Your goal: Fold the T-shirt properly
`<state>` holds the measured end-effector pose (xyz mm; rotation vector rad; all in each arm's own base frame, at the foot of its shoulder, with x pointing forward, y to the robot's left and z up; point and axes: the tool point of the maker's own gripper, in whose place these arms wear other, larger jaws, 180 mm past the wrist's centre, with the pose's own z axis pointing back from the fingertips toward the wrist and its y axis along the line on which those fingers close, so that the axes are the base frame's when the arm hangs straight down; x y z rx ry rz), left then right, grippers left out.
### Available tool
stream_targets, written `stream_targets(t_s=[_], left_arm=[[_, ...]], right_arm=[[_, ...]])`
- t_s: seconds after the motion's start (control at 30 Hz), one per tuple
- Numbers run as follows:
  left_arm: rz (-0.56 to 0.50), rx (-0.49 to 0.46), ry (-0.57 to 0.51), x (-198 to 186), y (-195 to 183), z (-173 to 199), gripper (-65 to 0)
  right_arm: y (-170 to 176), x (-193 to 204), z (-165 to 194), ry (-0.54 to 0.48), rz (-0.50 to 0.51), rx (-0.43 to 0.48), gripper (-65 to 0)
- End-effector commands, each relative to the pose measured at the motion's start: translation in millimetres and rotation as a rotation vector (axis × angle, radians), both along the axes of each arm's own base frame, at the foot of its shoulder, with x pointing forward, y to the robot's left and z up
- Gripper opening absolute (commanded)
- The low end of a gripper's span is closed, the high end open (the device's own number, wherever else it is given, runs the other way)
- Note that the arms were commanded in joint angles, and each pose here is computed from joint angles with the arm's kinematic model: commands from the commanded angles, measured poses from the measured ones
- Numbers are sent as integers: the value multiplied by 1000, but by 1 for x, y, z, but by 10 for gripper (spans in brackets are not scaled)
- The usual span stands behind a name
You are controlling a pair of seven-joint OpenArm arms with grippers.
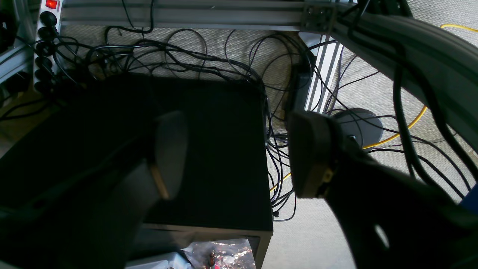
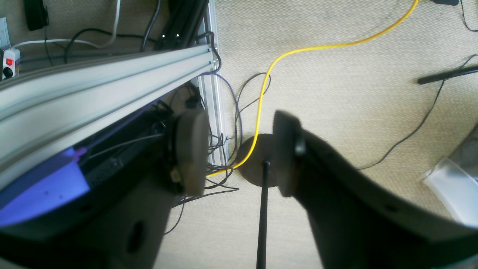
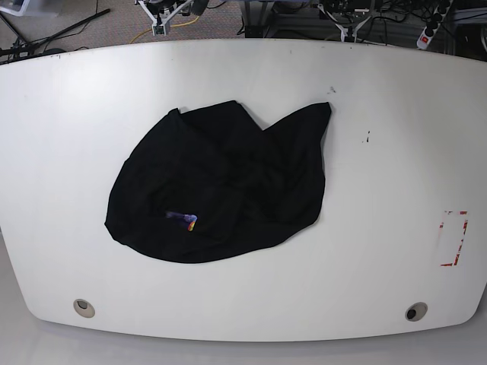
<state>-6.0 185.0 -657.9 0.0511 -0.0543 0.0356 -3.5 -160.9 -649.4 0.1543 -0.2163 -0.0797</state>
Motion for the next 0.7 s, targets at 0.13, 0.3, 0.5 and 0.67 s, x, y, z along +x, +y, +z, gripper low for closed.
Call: stream_targets(t_s=[0.13, 0.3, 0.5, 0.67], left_arm=[[-4, -1, -4, -1, -2, 0, -263], [-4, -1, -2, -2, -2, 0, -263], [-2, 3, -4, -3, 1, 0, -263], [-5, 6, -32, -10, 3, 3, -263]], right_arm=[[5, 2, 0, -7, 0, 10, -384], [5, 3, 0, -10, 1, 10, -384], [6, 4, 0, -14, 1, 11, -387], [10, 9, 6, -53, -1, 21, -387]])
